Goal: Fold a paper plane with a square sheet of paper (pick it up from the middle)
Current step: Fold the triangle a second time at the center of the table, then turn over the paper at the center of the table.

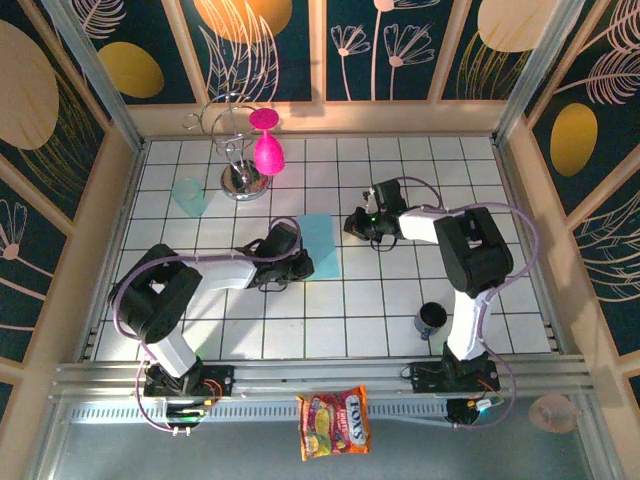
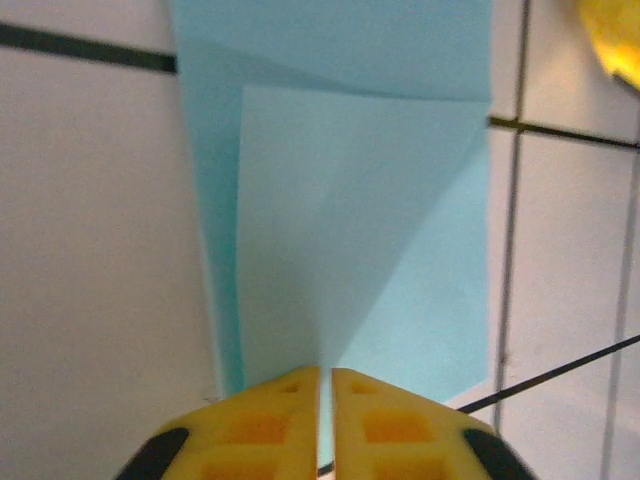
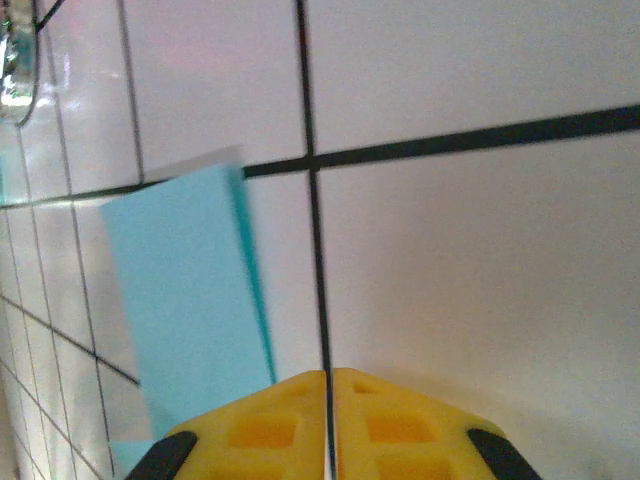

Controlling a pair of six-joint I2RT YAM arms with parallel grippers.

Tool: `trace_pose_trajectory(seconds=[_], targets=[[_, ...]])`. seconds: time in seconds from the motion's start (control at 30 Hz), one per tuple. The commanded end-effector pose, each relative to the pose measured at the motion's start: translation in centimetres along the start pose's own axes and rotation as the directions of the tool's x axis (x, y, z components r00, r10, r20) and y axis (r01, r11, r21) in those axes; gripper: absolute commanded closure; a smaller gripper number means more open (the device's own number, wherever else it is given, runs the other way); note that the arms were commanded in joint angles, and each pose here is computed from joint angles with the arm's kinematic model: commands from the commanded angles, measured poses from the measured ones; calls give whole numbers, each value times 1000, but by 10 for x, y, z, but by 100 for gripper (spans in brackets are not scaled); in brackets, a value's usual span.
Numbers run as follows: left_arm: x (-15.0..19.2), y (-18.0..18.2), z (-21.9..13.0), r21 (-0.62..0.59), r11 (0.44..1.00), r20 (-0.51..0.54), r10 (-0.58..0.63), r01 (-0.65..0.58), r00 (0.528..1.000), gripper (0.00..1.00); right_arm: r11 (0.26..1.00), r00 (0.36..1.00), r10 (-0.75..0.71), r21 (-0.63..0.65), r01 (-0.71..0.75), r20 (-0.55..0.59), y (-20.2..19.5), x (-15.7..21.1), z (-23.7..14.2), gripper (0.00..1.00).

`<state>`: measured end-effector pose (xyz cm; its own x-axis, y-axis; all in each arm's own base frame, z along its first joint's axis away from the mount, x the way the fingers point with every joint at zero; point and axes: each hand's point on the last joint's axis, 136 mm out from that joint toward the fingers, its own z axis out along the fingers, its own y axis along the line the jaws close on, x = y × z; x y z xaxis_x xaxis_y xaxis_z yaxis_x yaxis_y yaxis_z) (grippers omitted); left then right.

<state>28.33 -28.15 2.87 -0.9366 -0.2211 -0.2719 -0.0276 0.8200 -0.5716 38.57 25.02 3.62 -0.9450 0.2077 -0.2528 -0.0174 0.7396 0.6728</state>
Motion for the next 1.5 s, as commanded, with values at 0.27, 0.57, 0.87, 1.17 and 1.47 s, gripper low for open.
trace_pose_trajectory(seconds=[0.27,0.57,0.87,1.17,1.47], targets=[[-48,-38,-18,184,979,180,-127,93,976,63,990,1000,16,-143,-13,25,47,37,-27,69],[-59,-20,-11,158,979,193,-156,126,969,63,988,998,60,-142,-58,13,53,52,-19,68],[-53,6,7,129,980,159,-174,154,972,65,989,996,88,-119,-90,-25,54,60,-10,71],[-40,27,11,98,980,140,-188,176,972,65,988,990,117,-97,-124,-76,57,74,5,71],[-36,31,11,96,980,129,-184,172,974,68,989,986,136,-48,-141,-100,54,83,18,69]])
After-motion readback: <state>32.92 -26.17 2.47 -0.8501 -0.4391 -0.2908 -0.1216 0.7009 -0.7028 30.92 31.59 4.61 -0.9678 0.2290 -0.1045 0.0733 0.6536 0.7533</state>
